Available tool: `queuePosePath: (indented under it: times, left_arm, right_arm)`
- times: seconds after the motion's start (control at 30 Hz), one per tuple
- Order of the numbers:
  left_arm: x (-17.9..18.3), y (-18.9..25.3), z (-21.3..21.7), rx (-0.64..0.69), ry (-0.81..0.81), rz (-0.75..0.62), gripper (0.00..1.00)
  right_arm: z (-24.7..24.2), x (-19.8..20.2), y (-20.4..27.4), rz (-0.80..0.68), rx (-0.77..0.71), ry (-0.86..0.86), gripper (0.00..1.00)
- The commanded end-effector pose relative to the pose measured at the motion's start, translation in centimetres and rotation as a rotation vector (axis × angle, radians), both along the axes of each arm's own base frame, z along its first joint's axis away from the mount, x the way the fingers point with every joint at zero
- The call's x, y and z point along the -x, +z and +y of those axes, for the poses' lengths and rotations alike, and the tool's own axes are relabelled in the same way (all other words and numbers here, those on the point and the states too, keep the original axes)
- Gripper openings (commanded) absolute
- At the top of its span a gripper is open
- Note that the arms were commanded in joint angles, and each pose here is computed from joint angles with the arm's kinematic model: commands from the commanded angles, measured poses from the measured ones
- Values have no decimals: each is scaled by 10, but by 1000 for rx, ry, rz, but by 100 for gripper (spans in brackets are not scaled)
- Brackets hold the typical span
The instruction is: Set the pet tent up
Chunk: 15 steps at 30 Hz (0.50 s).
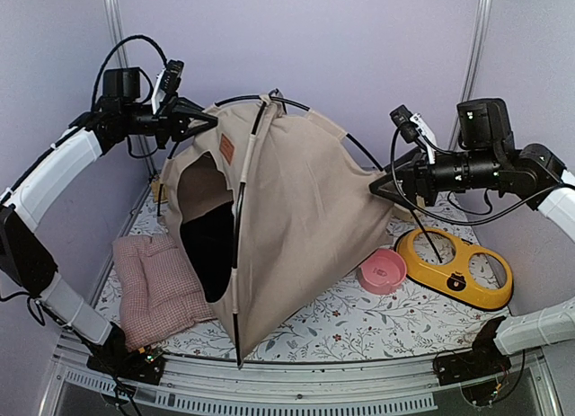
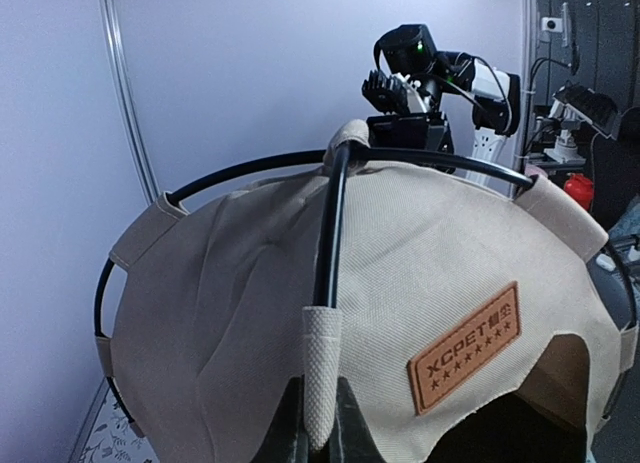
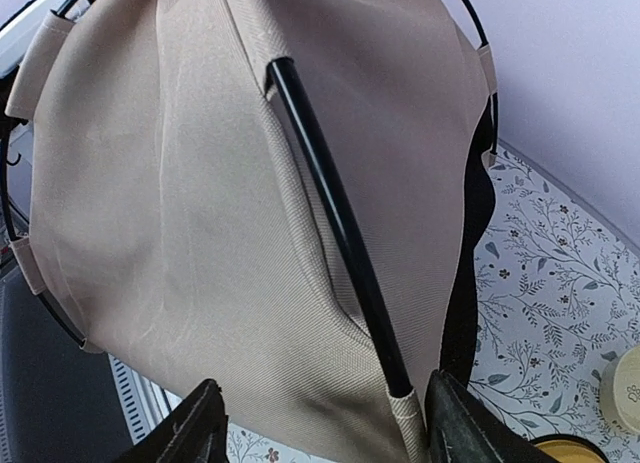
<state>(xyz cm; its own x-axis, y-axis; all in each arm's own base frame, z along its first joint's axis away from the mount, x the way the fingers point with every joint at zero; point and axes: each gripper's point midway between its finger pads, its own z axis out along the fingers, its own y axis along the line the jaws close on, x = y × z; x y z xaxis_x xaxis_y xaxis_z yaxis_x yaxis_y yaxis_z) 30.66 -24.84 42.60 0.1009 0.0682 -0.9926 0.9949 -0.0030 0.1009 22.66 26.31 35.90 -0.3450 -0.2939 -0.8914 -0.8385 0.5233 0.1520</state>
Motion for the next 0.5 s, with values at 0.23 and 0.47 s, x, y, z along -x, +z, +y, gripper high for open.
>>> queuePosePath:
  times: [0.23,0.47]
  left_arm:
    - [0,25,1,39,-48,-50,0]
    - [-23,30,-3,61,26,-15,3]
  right_arm:
    - [5,-1,-18,37,30,32,48]
    - [8,2,-14,37,-3,48,15]
